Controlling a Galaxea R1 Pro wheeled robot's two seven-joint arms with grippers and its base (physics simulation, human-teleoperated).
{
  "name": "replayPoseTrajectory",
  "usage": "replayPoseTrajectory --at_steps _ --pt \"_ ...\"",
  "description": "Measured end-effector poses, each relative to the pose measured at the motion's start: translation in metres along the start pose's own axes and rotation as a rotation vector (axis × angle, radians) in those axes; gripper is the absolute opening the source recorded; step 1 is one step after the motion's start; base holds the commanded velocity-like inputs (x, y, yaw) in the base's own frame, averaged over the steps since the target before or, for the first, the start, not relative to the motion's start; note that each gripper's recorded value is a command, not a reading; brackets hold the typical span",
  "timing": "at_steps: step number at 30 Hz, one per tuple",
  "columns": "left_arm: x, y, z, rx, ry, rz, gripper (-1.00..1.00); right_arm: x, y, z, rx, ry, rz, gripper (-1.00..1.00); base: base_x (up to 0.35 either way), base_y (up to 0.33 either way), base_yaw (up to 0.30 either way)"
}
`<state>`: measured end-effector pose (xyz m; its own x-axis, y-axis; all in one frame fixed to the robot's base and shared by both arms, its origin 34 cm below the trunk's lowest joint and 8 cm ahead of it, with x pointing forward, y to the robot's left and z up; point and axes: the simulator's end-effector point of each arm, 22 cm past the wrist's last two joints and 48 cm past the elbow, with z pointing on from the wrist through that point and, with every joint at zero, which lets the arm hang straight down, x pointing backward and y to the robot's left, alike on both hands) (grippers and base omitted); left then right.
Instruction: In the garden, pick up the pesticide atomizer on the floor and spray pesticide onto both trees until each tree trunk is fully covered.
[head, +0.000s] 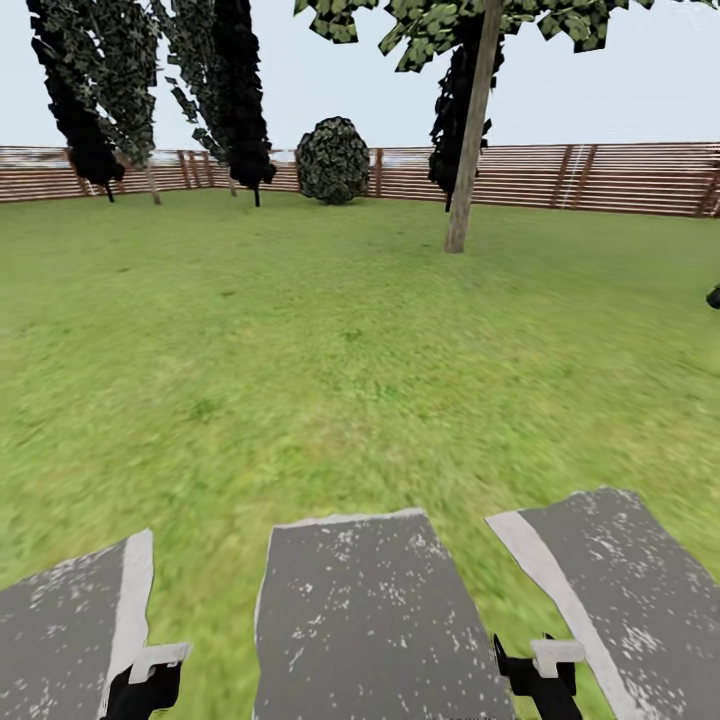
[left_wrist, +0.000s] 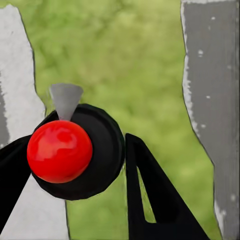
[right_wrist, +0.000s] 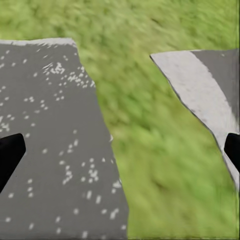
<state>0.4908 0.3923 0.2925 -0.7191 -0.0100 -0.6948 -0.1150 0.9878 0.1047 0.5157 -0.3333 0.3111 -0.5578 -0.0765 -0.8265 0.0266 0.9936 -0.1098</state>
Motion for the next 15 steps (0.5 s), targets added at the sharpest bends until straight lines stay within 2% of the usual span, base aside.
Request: replayPoseTrajectory --at_steps 15 --pt "-0.028 0.004 -0.020 -0.002 0.001 -0.001 -1.00 -0.035 -0.004 -0.012 0.001 -0.007 0.000 1.00 0.000 0.000 -0.300"
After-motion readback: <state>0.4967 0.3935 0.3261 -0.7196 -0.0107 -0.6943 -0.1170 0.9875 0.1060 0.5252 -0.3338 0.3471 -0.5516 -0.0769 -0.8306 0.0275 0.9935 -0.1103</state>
